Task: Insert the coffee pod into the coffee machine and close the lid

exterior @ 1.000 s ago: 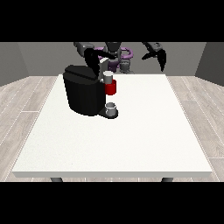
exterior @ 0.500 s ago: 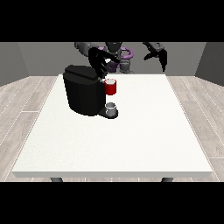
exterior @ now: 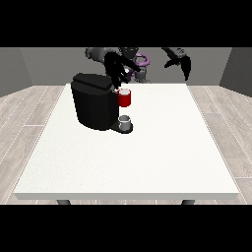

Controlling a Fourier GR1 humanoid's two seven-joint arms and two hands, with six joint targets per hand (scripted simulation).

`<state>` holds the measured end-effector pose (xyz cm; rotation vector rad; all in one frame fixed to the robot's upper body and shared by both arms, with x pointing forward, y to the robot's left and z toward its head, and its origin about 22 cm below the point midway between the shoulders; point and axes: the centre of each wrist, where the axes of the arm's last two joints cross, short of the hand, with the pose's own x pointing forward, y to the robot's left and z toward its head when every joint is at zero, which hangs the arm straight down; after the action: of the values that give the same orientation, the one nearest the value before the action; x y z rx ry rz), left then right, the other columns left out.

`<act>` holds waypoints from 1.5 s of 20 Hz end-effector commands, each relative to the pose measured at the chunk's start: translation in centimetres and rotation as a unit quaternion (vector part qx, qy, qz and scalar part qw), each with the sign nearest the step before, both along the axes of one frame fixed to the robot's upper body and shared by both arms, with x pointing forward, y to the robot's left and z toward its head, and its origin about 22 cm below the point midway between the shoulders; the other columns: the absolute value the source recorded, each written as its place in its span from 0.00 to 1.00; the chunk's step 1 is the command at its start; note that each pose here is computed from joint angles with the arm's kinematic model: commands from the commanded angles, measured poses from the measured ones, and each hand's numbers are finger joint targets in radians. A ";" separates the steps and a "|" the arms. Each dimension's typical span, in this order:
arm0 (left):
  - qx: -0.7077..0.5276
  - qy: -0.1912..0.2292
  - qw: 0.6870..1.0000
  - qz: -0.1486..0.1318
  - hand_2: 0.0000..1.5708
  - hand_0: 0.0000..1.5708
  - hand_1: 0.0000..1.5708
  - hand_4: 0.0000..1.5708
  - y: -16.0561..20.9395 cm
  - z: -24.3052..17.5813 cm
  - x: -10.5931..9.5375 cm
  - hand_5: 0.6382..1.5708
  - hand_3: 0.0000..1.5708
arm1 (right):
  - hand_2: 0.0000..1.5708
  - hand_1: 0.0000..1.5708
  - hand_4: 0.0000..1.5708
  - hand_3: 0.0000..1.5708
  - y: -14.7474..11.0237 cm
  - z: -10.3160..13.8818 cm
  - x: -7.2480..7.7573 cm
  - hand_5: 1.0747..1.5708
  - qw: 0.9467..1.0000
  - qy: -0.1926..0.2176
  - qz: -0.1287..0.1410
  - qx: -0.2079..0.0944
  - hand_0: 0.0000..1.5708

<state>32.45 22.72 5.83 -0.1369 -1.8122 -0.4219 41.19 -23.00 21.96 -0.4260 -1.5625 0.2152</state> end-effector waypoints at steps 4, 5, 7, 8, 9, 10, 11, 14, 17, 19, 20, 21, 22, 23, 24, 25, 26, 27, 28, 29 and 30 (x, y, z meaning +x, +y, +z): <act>-0.004 -0.027 0.999 -0.037 0.00 0.00 0.00 0.24 -2.1 2.0 1.2 1.00 0.00 | 0.00 0.00 0.00 0.00 5.5 7.0 -1.4 1.00 0.986 -0.134 0.096 -0.027 0.00; -0.009 -0.037 0.998 -0.041 0.00 0.00 0.00 0.23 -1.8 1.8 1.1 1.00 0.00 | 0.00 0.00 0.00 0.00 5.0 7.6 -1.5 1.00 0.983 -0.152 0.105 -0.021 0.00; -0.004 -0.039 0.998 -0.046 0.00 0.00 0.00 0.16 -2.0 3.9 2.2 1.00 0.00 | 0.00 0.00 0.00 0.00 7.1 8.1 -1.5 1.00 0.978 -0.167 0.121 -0.039 0.00; -0.002 -0.055 0.997 -0.053 0.00 0.00 0.00 0.00 -1.1 4.1 2.0 1.00 0.00 | 0.00 0.00 0.00 0.00 6.0 8.1 -1.2 1.00 0.975 -0.183 0.117 -0.048 0.00; -0.001 -0.066 0.997 -0.044 0.00 0.00 0.00 0.14 -1.0 4.0 1.9 1.00 0.00 | 0.00 0.00 0.00 0.00 6.7 8.0 -1.1 1.00 0.972 -0.191 0.128 -0.040 0.00; 0.003 -0.063 0.996 -0.056 0.00 0.00 0.00 0.13 -2.6 2.9 1.5 1.00 0.00 | 0.00 0.00 0.00 0.00 8.3 8.2 -1.0 1.00 0.973 -0.189 0.127 -0.035 0.00; -0.001 -0.056 0.997 -0.052 0.00 0.00 0.00 0.18 -1.3 5.2 2.5 1.00 0.00 | 0.00 0.00 0.00 0.00 8.2 8.4 -0.7 1.00 0.974 -0.189 0.123 -0.036 0.00; 0.003 -0.055 0.997 -0.057 0.00 0.00 0.00 0.19 1.0 5.0 1.9 1.00 0.00 | 0.00 0.00 0.00 0.00 6.3 8.6 0.3 1.00 0.973 -0.193 0.121 -0.022 0.00; -0.002 -0.069 0.996 -0.062 0.00 0.00 0.00 0.20 -2.9 6.0 2.4 1.00 0.00 | 0.00 0.00 0.00 0.00 9.7 8.5 0.5 1.00 0.969 -0.198 0.144 -0.016 0.00; 0.017 -0.062 0.994 -0.089 0.00 0.00 0.00 0.22 -2.9 5.7 1.2 1.00 0.00 | 0.00 0.00 0.08 0.00 7.1 8.6 1.6 1.00 0.974 -0.190 0.122 -0.021 0.00; 0.005 -0.064 0.995 -0.079 0.00 0.00 0.00 0.22 -3.1 6.0 1.0 1.00 0.00 | 0.00 0.00 0.06 0.00 6.2 8.3 1.9 1.00 0.974 -0.188 0.126 -0.008 0.00; 0.009 -0.061 0.995 -0.075 0.00 0.00 0.00 0.21 -2.4 4.7 1.1 1.00 0.00 | 0.00 0.00 0.06 0.00 7.4 9.5 1.7 1.00 0.972 -0.189 0.137 -0.005 0.00; 0.002 -0.054 0.996 -0.066 0.00 0.00 0.00 0.21 -1.7 6.2 2.1 1.00 0.00 | 0.00 0.00 0.00 0.00 8.6 8.6 1.6 1.00 0.969 -0.188 0.159 -0.004 0.00; 0.003 -0.059 0.995 -0.075 0.00 0.00 0.00 0.16 -2.9 3.9 0.5 1.00 0.00 | 0.00 0.00 0.00 0.00 8.9 7.2 1.9 1.00 0.971 -0.183 0.151 -0.003 0.00; 0.014 -0.067 0.995 -0.071 0.00 0.00 0.00 0.16 -3.0 3.6 0.5 1.00 0.00 | 0.00 0.00 0.00 0.00 9.2 7.9 1.7 1.00 0.964 -0.211 0.160 0.003 0.00; -0.002 -0.061 0.997 -0.055 0.00 0.00 0.00 0.16 -2.9 3.5 0.3 1.00 0.00 | 0.00 0.00 0.00 0.00 9.1 5.5 2.0 1.00 0.965 -0.196 0.171 0.002 0.00; 0.003 -0.052 0.997 -0.059 0.00 0.00 0.00 0.17 -3.4 4.4 0.7 1.00 0.00 | 0.00 0.00 0.00 0.00 11.0 6.0 1.8 1.00 0.966 -0.189 0.179 -0.001 0.00; 0.003 -0.040 0.998 -0.048 0.00 0.00 0.00 0.17 -2.5 2.9 -0.1 1.00 0.00 | 0.00 0.00 0.00 0.00 10.5 4.2 1.8 1.00 0.961 -0.195 0.196 0.013 0.00; -0.005 -0.052 0.998 -0.041 0.00 0.00 0.00 0.17 -3.7 3.3 0.3 1.00 0.00 | 0.00 0.00 0.00 0.00 11.2 6.2 1.6 1.00 0.953 -0.216 0.211 0.004 0.00; -0.001 -0.029 0.999 -0.041 0.00 0.00 0.00 0.17 -1.1 1.4 -0.6 1.00 0.00 | 0.00 0.00 0.00 0.00 11.6 3.2 1.4 1.00 0.955 -0.199 0.218 0.012 0.00; -0.002 -0.021 1.000 -0.019 0.00 0.00 0.00 0.17 -0.9 2.8 0.5 1.00 0.00 | 0.00 0.00 0.11 0.00 13.4 2.6 0.9 1.00 0.949 -0.205 0.238 0.012 0.00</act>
<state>32.86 20.56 9.02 -0.2044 -1.8938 -0.5001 42.74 -12.12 26.97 -0.1494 -2.0392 0.4512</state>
